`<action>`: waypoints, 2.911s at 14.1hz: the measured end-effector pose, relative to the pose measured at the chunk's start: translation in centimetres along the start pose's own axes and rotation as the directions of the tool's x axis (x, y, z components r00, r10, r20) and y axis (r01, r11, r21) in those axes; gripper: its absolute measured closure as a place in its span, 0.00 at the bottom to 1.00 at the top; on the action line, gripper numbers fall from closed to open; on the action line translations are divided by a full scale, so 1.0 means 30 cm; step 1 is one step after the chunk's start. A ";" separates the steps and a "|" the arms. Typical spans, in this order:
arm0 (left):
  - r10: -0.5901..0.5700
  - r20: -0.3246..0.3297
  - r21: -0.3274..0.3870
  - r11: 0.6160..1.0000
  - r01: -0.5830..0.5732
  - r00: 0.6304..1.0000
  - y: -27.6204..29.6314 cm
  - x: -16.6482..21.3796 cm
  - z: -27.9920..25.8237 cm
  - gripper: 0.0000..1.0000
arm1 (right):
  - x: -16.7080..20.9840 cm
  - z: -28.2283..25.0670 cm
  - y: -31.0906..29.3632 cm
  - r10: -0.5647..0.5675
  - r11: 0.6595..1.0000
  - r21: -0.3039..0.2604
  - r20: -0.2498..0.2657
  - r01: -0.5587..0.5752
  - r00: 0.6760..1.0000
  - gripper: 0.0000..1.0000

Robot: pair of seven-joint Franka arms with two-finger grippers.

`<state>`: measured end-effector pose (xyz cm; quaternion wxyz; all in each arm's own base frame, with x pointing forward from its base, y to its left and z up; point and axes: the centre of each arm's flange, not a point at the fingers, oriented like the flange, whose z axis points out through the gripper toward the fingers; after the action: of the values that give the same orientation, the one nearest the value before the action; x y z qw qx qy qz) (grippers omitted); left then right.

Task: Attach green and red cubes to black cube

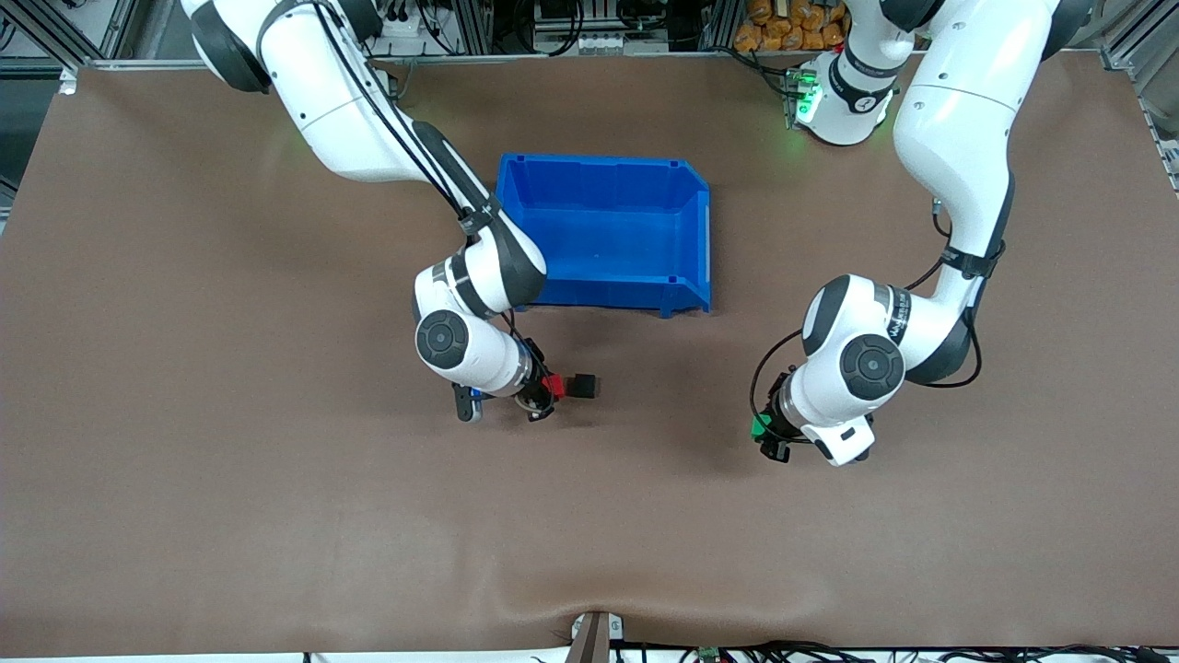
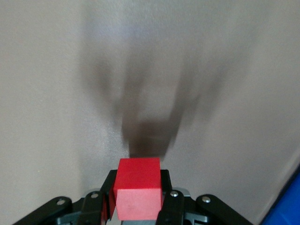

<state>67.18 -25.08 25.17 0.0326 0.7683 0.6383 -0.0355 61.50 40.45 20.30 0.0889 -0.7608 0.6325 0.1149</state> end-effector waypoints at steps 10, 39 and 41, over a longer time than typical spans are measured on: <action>-0.125 0.090 0.031 0.992 0.123 0.988 -0.003 -0.255 0.142 0.61 | -0.027 0.053 0.013 -0.005 1.000 0.007 -0.012 0.006 1.000 0.16; -0.377 0.201 0.007 0.924 0.383 0.904 -0.267 -0.732 0.317 0.61 | 0.701 -1.642 0.466 -0.998 -0.002 -0.218 0.058 0.976 0.010 0.00; -0.388 0.200 0.009 0.919 0.394 0.900 -0.267 -0.731 0.317 0.61 | 0.705 -1.628 0.465 -0.999 -0.012 -0.219 0.052 0.976 0.000 0.00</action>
<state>55.17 -45.99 17.77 0.1003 0.6165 0.7735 -0.1075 54.50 4.26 61.14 0.0321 -0.9940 -0.0989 0.0332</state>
